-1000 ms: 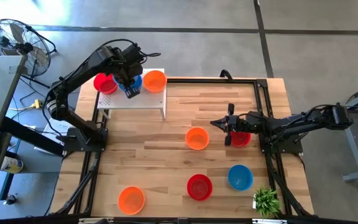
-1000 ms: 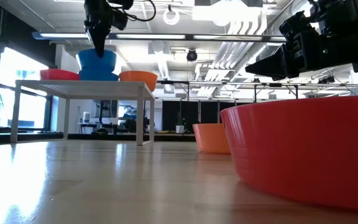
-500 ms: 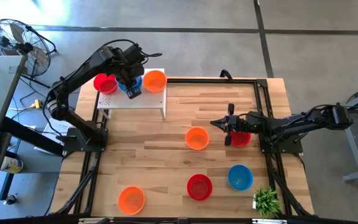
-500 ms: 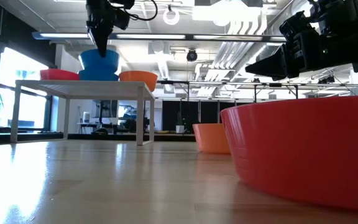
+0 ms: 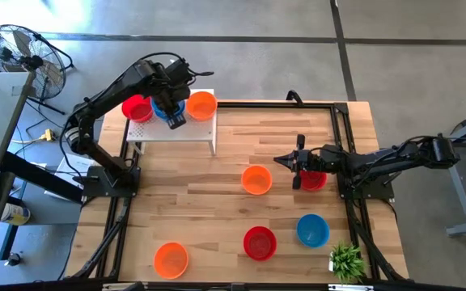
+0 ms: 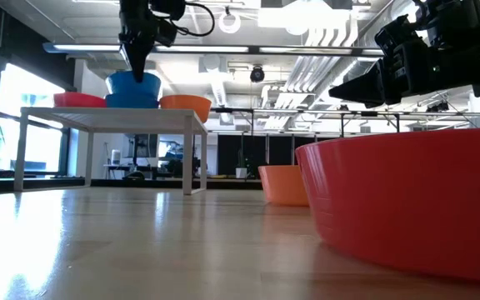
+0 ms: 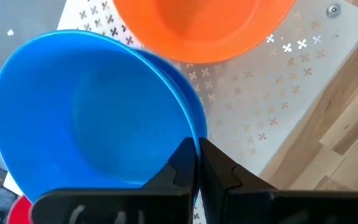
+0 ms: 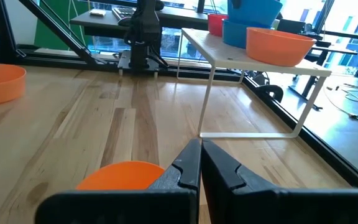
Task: Pick & Place Mini bowls
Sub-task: Stack the top blue bowl on the blue bowl on the shelf
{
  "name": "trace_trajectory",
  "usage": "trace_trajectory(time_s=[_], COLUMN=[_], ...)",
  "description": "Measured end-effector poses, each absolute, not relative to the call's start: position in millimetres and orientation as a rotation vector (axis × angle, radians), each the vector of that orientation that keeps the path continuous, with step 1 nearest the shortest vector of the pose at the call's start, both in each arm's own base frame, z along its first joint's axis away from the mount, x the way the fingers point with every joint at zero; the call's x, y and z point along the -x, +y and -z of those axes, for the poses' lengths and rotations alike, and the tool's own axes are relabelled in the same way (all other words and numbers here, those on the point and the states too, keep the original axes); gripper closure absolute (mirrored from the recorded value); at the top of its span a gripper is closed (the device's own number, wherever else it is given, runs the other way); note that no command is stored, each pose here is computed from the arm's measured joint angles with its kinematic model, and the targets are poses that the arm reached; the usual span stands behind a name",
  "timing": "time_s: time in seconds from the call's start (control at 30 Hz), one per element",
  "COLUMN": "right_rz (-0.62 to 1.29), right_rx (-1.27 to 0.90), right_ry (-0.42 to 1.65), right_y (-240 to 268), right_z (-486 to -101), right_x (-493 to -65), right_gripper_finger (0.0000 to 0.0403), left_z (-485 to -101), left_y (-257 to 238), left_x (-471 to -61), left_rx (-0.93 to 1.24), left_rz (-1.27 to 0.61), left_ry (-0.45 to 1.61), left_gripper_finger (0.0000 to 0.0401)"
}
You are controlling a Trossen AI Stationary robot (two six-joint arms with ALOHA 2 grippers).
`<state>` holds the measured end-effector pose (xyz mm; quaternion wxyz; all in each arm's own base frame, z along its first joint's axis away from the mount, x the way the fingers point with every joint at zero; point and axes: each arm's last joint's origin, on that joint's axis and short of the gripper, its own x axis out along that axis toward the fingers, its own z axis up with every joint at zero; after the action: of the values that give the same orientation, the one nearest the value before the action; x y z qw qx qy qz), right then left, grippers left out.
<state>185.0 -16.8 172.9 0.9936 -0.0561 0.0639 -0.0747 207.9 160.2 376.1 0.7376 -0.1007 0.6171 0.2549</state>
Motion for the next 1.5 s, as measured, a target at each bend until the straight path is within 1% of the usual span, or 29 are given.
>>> trace_trajectory(time_s=[0.1, 0.63, 1.07, 1.33, 1.5], right_rz=[0.15, 0.145, 0.146, 0.146, 0.146], right_rx=[0.112, 0.112, 0.112, 0.112, 0.112], right_ry=[0.128, 0.128, 0.128, 0.128, 0.128], right_y=[-16.9, -16.7, -16.7, -16.7, -16.8], right_z=[-172.8, -172.7, -172.8, -172.8, -172.8], right_x=[-184.9, -184.9, -184.9, -184.9, -184.9], right_gripper_finger=[0.0401, 0.0401, 0.0401, 0.0401, 0.0402], left_z=[-375.6, -375.8, -368.5, -368.5, -367.1], left_y=[158.9, 159.7, 164.4, 164.5, 165.2], left_x=[-205.8, -206.7, -213.0, -213.0, -214.2], left_rx=[0.231, 0.224, 0.23, 0.245, 0.246], left_rz=[-0.564, -0.57, -0.558, -0.572, -0.568], left_ry=[1.38, 1.37, 1.401, 1.396, 1.402], left_gripper_finger=[0.0401, 0.0401, 0.0401, 0.0386, 0.0389])
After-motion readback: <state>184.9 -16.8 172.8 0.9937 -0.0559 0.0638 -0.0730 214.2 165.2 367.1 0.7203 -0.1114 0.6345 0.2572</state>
